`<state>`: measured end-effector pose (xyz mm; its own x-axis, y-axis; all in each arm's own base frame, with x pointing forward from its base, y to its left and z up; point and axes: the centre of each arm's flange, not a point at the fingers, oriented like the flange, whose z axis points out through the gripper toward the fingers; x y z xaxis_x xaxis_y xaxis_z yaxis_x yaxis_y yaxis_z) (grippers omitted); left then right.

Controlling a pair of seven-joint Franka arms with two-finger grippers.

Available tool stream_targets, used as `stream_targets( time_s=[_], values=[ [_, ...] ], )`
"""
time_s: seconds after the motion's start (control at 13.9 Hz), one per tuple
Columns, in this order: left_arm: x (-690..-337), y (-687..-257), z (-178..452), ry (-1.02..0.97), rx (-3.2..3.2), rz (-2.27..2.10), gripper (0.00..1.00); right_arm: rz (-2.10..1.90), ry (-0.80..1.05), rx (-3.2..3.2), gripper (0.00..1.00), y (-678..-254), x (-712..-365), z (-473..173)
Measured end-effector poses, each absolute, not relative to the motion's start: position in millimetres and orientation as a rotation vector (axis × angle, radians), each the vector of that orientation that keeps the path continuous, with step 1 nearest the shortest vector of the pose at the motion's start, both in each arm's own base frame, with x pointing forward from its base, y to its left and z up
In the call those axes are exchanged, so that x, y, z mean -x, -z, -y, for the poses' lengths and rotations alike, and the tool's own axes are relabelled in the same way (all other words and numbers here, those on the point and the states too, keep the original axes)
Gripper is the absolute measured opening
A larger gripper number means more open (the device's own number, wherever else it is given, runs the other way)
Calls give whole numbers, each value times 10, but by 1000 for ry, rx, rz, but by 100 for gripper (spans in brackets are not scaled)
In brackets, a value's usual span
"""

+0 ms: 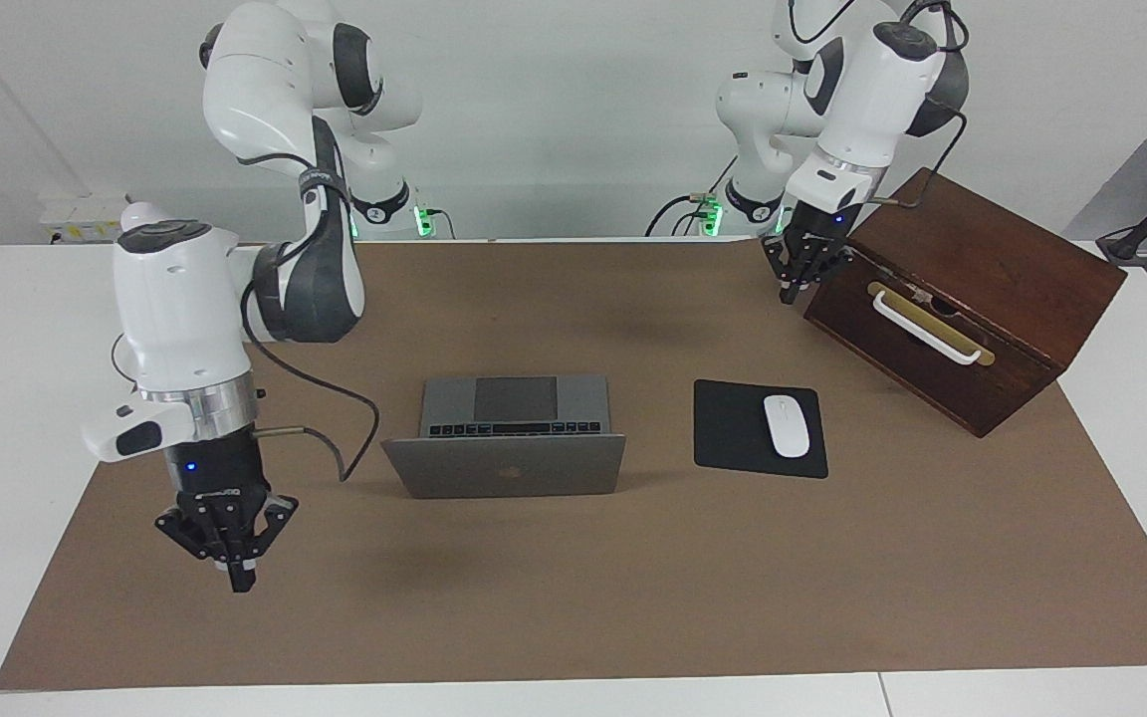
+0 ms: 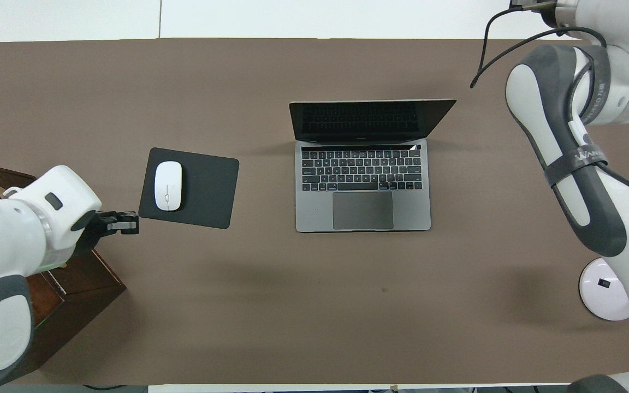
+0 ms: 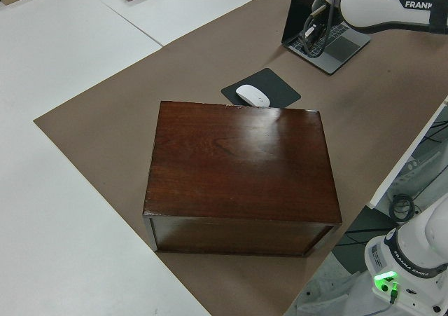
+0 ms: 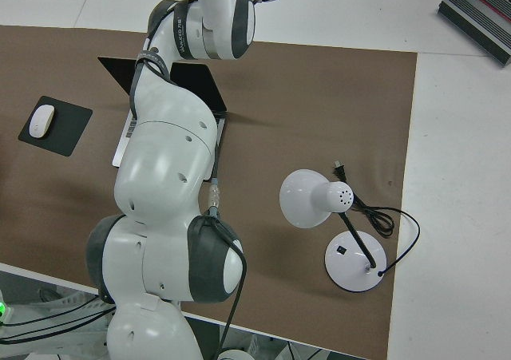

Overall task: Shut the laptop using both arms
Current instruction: 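Move the left gripper toward the laptop front while the right gripper reaches the screen, then hold the laptop base with the left gripper while the right gripper pushes the screen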

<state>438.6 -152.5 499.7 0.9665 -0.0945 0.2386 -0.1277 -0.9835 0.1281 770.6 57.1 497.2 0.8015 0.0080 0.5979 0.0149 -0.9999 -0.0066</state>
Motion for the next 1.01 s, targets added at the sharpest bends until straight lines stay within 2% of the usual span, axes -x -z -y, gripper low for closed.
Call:
stream_targets(
  time_s=[0.58, 1.01],
  values=[
    [-3981, -4342, 2366, -531, -2848, 184, 1, 27, 970, 2929, 1, -4971, -7605, -1369],
    [-3893, -3689, 3007, -608, -2757, 200, 1, -9, 958, 2922, 1, -4921, -7483, -1956]
  ],
)
